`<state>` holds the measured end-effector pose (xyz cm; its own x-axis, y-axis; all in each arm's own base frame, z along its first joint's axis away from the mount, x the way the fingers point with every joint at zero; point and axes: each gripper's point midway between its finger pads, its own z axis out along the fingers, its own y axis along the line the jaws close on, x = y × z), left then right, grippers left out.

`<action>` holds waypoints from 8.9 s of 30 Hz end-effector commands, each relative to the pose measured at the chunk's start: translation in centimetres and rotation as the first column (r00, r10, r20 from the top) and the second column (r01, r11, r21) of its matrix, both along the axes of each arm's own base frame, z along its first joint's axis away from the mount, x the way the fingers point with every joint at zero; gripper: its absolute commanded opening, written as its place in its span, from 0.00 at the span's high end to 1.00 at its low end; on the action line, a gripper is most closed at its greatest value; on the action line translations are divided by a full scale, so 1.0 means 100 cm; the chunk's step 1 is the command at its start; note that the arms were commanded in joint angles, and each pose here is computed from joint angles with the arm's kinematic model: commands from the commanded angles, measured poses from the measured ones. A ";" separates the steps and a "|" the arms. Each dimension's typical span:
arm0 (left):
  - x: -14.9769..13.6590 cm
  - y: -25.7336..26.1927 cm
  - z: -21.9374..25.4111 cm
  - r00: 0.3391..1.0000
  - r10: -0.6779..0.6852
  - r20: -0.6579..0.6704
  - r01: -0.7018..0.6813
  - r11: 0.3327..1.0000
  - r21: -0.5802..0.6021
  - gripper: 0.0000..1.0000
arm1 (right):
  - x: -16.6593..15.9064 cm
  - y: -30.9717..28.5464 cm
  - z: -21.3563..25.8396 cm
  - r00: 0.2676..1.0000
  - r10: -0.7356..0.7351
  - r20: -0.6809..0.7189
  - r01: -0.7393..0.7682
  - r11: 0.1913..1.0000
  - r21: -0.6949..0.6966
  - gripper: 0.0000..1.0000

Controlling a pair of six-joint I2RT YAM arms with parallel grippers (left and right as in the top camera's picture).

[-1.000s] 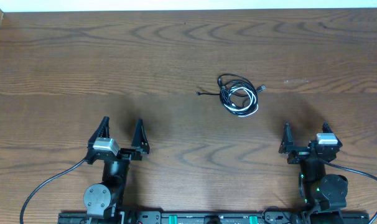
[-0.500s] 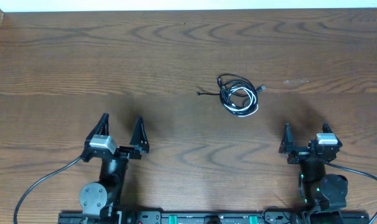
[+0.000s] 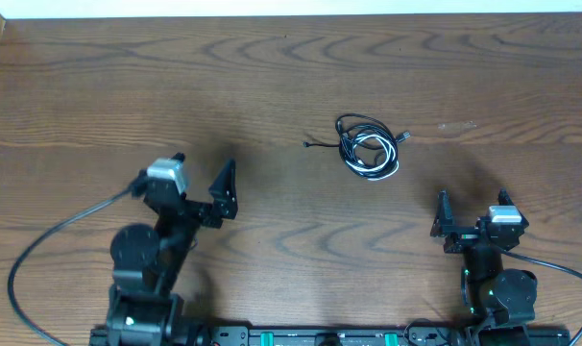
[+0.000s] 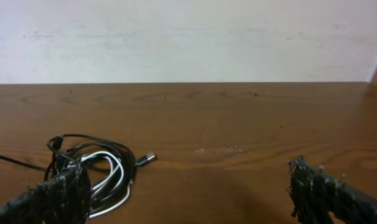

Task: Untangle cables
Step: 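Raise the left arm and move its open gripper toward the cable bundle, then lower the left gripper onto the black and white cable bundle, then close the left gripper on the cables and lift the bundle, then move the right gripper toward the bundle held by the left gripper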

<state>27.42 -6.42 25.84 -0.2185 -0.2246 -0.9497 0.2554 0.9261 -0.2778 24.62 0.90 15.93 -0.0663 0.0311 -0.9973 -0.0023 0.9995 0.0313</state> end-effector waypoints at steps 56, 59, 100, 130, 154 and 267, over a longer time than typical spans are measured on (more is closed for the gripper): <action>0.016 -0.085 -0.040 0.778 -0.001 -0.628 -0.072 0.993 -0.091 0.08 | 0.000 -0.002 -0.001 1.000 -0.010 0.000 0.010 1.000 0.009 0.01; 0.021 -0.087 -0.042 0.738 0.028 -0.674 -0.078 0.996 -0.045 0.08 | 0.000 -0.002 -0.001 1.000 -0.010 0.000 0.010 1.000 0.009 0.01; 0.061 -0.118 -0.131 0.349 0.026 -0.937 -0.127 0.992 -0.020 0.08 | 0.000 -0.002 0.000 1.000 -0.010 0.000 0.010 1.000 0.009 0.01; 0.073 -0.222 -0.168 0.480 0.138 -0.866 -0.364 0.930 -0.053 0.24 | 0.000 -0.002 0.000 1.000 -0.010 0.000 0.010 1.000 0.009 0.01; 0.084 -0.230 -0.246 0.537 0.165 -0.827 -0.044 0.985 0.168 0.67 | 0.000 -0.002 0.000 1.000 -0.010 0.000 0.010 1.000 0.009 0.01; 0.017 -0.058 -0.052 0.520 0.218 -0.826 -0.165 0.974 0.154 0.92 | 0.000 -0.002 -0.001 1.000 -0.010 0.000 0.010 1.000 0.009 0.01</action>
<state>29.15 -12.54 20.25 -0.8693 -0.3485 -0.3507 -0.2791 0.9314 -0.2337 24.62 0.89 15.93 -0.0662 0.0311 -0.9973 -0.0019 0.9995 0.0312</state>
